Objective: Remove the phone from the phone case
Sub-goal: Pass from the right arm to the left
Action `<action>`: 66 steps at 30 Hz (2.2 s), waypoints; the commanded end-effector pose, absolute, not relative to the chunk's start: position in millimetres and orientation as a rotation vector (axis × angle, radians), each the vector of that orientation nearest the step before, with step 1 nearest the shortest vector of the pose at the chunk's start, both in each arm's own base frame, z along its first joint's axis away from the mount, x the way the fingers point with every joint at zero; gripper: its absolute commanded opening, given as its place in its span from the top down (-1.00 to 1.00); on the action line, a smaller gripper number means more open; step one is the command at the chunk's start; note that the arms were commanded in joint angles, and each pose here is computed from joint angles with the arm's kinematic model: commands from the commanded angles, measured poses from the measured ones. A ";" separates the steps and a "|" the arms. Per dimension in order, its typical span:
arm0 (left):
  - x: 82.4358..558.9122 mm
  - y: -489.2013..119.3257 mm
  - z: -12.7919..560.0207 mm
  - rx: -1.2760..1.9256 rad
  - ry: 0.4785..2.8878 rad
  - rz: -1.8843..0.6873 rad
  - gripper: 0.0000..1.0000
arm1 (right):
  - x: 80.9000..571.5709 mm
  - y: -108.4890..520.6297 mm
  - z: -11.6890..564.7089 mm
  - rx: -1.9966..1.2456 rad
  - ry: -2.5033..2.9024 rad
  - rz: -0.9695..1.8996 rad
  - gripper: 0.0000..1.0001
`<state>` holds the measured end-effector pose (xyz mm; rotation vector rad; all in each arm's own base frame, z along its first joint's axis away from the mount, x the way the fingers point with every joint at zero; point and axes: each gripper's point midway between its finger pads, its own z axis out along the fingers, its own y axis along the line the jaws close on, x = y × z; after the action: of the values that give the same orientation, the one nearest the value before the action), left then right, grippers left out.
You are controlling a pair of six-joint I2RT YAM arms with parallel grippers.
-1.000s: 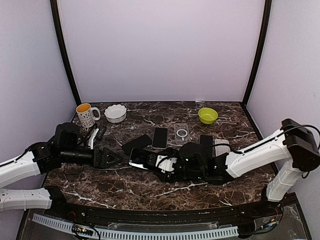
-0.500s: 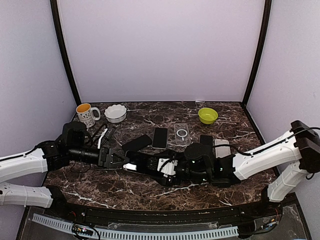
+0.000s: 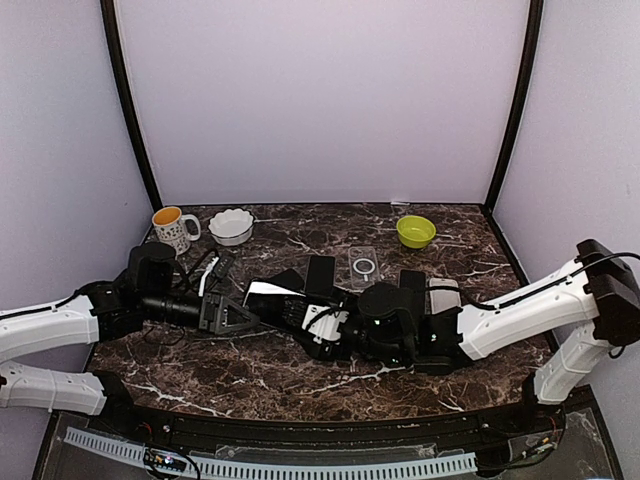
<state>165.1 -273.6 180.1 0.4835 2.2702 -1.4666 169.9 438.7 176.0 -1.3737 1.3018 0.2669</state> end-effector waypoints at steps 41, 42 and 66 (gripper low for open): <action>195.3 -270.5 319.5 0.539 1.726 -1.361 1.00 | 176.7 365.9 299.1 -0.686 1.604 0.816 -0.97; 193.3 -271.4 331.6 0.555 1.681 -1.378 1.00 | 174.7 360.2 306.7 -0.651 1.598 0.885 -0.97; 164.6 -274.6 430.2 0.600 1.302 -1.683 1.00 | 135.4 370.9 410.3 -0.542 1.284 1.549 -0.56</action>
<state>181.2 -283.8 382.5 0.5510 1.5055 -1.6446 138.2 368.2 370.7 -0.5732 1.4010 1.4472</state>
